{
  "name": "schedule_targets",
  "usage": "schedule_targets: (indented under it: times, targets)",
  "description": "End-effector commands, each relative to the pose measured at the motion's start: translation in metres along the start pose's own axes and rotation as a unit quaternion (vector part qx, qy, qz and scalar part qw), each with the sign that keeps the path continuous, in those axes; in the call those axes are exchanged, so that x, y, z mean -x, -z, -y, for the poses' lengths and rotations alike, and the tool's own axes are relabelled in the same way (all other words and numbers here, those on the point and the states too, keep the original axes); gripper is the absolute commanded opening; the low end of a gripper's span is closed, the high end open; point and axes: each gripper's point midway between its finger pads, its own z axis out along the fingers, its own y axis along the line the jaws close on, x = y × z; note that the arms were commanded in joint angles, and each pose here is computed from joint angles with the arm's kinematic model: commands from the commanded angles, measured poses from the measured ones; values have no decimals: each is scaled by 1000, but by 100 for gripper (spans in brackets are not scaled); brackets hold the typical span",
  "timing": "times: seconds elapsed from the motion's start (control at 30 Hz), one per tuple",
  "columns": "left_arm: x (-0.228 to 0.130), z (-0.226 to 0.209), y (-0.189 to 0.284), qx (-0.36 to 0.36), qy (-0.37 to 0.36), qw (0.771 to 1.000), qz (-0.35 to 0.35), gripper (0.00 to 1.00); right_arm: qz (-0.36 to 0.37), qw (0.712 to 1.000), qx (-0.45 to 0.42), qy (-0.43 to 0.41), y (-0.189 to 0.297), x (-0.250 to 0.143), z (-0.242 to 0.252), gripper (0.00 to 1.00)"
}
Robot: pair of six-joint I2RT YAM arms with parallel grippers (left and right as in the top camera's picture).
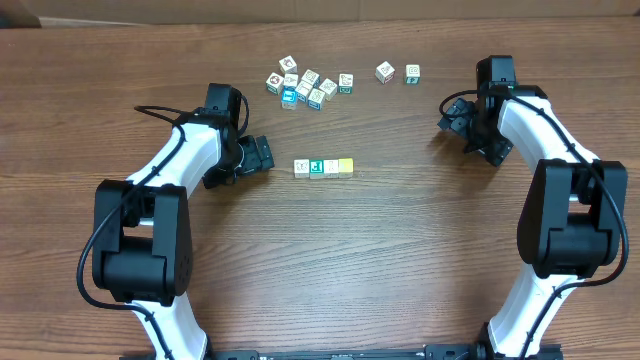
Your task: Form a horizontal line
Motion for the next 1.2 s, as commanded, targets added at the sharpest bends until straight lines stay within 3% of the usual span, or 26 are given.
schedule_targets:
  times: [0.0, 0.43, 0.77, 1.0, 1.17]
  targets:
    - [4, -3, 6, 3, 1, 1000, 11, 100, 8, 1000, 5, -3, 7, 3, -2, 100]
    - [7, -3, 15, 2, 0, 1000, 23, 100, 8, 1000, 5, -3, 7, 3, -2, 100]
    - [22, -9, 86, 7, 0, 993, 117, 100, 8, 1000, 5, -3, 7, 3, -2, 100]
    - [-28, -53, 73, 50, 6, 988, 148, 100, 8, 1000, 5, -3, 7, 3, -2, 100]
    - [-54, -76, 51, 44, 13, 976, 214, 100, 8, 1000, 5, -3, 7, 3, -2, 100]
